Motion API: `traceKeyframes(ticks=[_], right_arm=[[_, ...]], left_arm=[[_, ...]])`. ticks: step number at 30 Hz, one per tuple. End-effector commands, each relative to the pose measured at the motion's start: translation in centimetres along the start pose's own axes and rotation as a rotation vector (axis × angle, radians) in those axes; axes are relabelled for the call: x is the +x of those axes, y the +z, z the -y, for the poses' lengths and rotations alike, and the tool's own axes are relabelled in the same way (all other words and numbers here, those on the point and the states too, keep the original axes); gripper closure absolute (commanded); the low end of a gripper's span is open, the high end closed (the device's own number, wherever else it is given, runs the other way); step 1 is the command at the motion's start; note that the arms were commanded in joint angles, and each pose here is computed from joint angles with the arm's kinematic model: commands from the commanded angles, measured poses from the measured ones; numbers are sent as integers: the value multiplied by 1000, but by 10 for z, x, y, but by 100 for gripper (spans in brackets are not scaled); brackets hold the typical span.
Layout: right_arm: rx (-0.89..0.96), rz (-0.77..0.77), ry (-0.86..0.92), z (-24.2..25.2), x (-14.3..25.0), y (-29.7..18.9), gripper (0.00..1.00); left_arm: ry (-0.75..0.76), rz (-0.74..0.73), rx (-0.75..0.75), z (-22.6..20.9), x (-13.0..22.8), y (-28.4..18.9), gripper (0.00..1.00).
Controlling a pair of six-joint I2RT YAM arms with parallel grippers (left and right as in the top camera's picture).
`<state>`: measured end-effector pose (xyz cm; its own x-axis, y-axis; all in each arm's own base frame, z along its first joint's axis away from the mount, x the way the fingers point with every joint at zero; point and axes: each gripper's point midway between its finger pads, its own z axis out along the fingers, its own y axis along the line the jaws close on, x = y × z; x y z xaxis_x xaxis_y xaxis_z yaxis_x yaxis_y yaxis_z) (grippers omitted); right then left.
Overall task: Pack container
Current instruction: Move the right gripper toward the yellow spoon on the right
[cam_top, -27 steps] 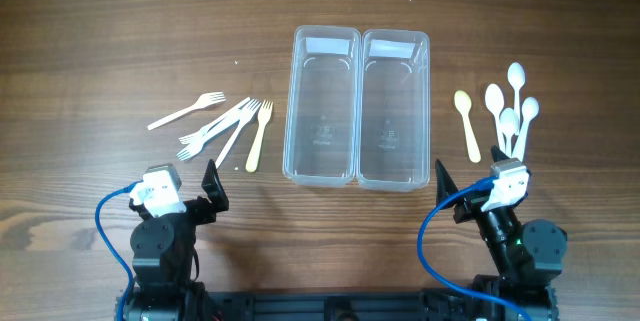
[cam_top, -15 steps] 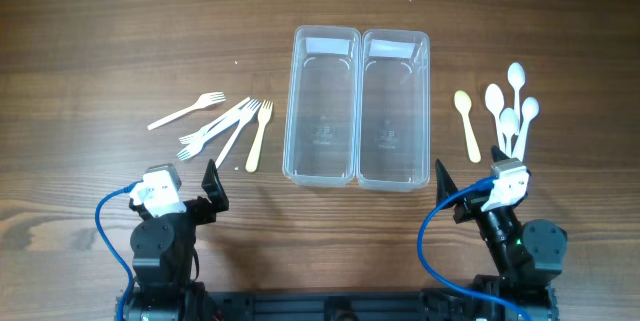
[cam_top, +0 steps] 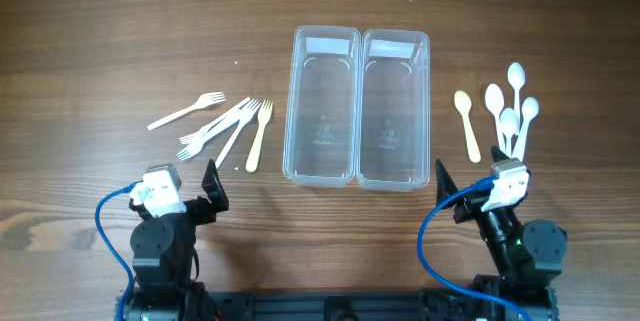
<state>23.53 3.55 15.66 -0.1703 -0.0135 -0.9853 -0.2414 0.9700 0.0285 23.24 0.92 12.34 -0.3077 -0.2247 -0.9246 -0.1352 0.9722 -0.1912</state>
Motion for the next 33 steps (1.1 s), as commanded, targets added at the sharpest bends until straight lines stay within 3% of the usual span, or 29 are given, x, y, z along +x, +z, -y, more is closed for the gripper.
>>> traceKeyframes(ticks=[1,14,20,22,24,29,33], right_arm=[[5,0,3,1,1,0,0],[31,21,-16,5,-4,0,0],[-3,68,250,1,-15,0,0],[-16,102,392,0,-24,-1,0],[-57,118,371,-6,-30,-2,0],[-76,142,253,-11,-53,-6,0],[-58,14,294,-4,-66,10,0]], left_arm=[[-1,2,21,3,2,1,0],[-2,2,22,4,2,1,0],[-1,-38,185,31,9,-2,0],[1,-40,314,53,7,-8,0],[2,-37,350,60,4,-11,0],[-14,36,358,65,-31,-24,0],[-21,24,268,57,-61,-30,0]])
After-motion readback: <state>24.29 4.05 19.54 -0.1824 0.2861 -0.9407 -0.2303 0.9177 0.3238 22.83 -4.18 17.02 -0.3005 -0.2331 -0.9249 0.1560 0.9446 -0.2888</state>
